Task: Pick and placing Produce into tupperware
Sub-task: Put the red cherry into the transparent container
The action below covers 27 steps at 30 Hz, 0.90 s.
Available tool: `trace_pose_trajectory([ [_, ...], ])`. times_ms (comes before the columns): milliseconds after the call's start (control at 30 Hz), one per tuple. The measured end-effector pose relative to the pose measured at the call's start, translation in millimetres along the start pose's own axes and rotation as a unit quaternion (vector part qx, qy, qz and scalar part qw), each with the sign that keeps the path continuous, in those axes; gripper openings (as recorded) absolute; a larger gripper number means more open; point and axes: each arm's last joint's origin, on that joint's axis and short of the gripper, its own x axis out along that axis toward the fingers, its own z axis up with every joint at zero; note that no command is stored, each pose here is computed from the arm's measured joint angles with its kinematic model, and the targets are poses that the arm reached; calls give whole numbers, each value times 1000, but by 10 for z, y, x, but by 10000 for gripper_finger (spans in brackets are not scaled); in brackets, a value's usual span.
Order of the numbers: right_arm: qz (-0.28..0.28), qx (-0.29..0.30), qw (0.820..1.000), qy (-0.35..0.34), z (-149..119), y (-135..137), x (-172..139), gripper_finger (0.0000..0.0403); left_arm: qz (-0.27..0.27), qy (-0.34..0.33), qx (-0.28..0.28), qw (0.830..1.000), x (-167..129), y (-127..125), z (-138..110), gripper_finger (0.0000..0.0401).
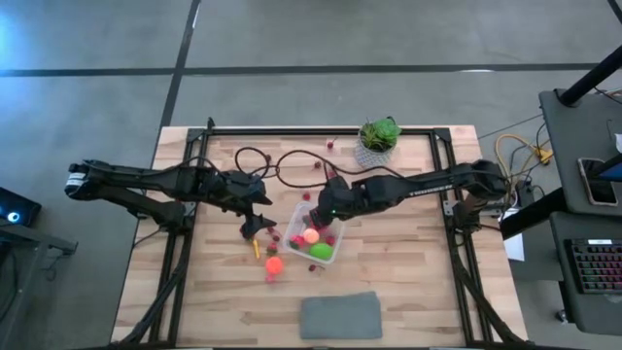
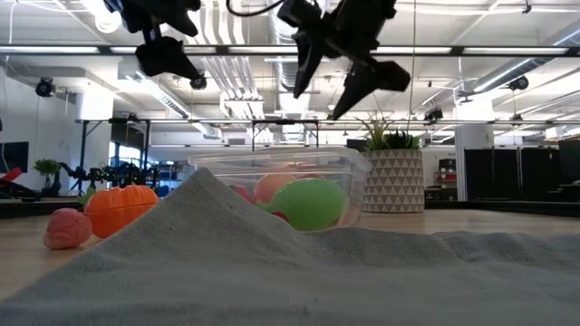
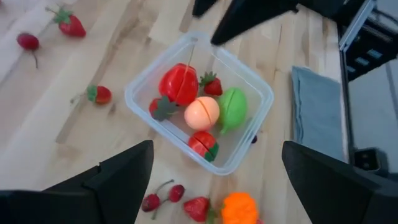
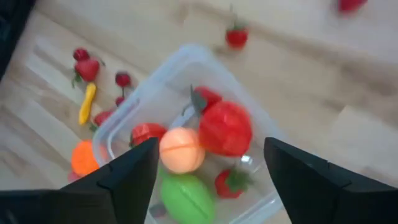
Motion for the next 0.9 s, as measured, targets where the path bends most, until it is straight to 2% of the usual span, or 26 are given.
trace_pose_trajectory([
  [167, -13, -24, 999, -41, 107, 25, -247, 295, 4, 22, -8, 1000, -35, -11, -58, 341],
  [267, -35, -44, 998, -41, 145, 6, -381, 297, 31, 95, -7, 995, -77, 6, -210, 341],
  [400, -81, -61, 994, -45, 170, -55, -522, 294, 79, 196, 3, 978, -85, 53, -472, 341],
  [567, -122, -72, 989, -48, 178, -117, -574, 294, 143, 217, -93, 961, 72, 150, -654, 341],
  [667, -133, -76, 987, -42, 168, -146, -559, 296, 190, 220, -122, 949, 154, 230, -777, 341],
  [733, -138, -85, 986, -39, 162, -164, -537, 297, 189, 237, -92, 948, 181, 260, -847, 341],
  [833, -144, -107, 983, -29, 160, -191, -506, 295, 158, 267, 13, 951, 228, 246, -959, 341],
  [900, -149, -115, 982, -24, 157, -209, -492, 292, 146, 265, 57, 952, 252, 236, -986, 341],
])
